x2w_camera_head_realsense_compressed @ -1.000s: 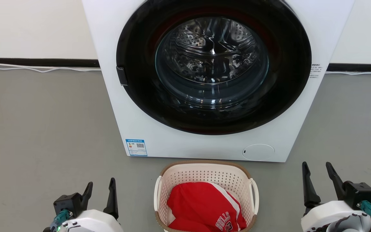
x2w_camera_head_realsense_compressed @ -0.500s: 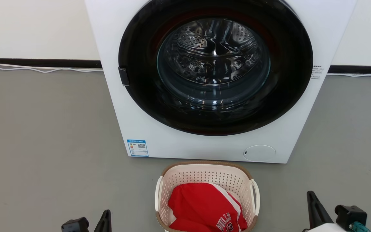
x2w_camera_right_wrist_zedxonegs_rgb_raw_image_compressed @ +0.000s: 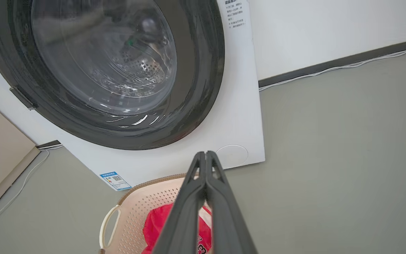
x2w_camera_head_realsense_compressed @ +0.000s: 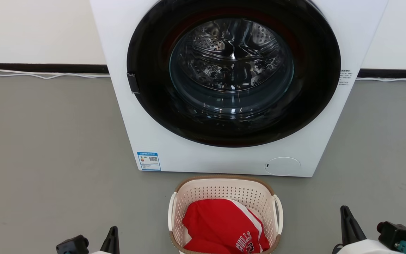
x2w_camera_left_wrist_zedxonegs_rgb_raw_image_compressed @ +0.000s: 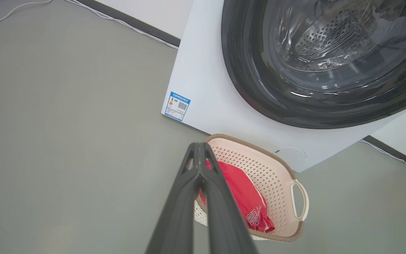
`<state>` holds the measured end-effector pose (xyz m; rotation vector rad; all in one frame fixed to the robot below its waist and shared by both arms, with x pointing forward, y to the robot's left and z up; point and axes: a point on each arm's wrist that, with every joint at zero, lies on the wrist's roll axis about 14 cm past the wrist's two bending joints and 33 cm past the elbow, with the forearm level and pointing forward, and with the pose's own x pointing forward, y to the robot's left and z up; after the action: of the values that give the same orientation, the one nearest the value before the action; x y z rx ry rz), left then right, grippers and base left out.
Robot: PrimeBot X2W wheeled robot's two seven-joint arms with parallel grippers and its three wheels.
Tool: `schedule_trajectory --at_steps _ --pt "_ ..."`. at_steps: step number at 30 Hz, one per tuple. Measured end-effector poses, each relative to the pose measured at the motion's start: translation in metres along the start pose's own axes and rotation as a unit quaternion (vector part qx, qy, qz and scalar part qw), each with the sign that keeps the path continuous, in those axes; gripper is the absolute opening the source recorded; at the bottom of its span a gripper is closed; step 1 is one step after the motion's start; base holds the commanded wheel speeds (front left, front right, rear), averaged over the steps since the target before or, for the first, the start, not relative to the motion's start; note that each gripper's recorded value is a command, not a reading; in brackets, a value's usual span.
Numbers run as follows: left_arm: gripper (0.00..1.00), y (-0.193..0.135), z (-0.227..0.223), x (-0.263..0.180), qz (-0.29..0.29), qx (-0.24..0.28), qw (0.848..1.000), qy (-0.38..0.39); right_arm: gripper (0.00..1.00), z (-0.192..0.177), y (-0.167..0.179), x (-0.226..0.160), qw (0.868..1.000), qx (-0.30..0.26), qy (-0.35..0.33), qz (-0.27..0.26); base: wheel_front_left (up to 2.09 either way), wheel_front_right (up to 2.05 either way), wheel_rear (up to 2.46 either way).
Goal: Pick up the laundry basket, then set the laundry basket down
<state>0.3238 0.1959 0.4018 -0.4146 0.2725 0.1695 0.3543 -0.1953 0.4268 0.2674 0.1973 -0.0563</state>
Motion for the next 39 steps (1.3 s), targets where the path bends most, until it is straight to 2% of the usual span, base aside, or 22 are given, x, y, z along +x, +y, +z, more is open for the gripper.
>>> schedule_trajectory --at_steps 19,39 --pt "0.00 -0.003 0.008 0.005 0.000 -0.101 0.995 0.002 0.00 0.008 -0.005 0.002 0.994 0.112 -0.006 -0.017 0.00 0.00 0.00" --pt "0.00 -0.008 0.016 0.010 -0.009 -0.201 0.980 0.005 0.00 0.014 -0.008 0.003 0.974 0.225 -0.010 -0.025 0.00 0.00 0.00"
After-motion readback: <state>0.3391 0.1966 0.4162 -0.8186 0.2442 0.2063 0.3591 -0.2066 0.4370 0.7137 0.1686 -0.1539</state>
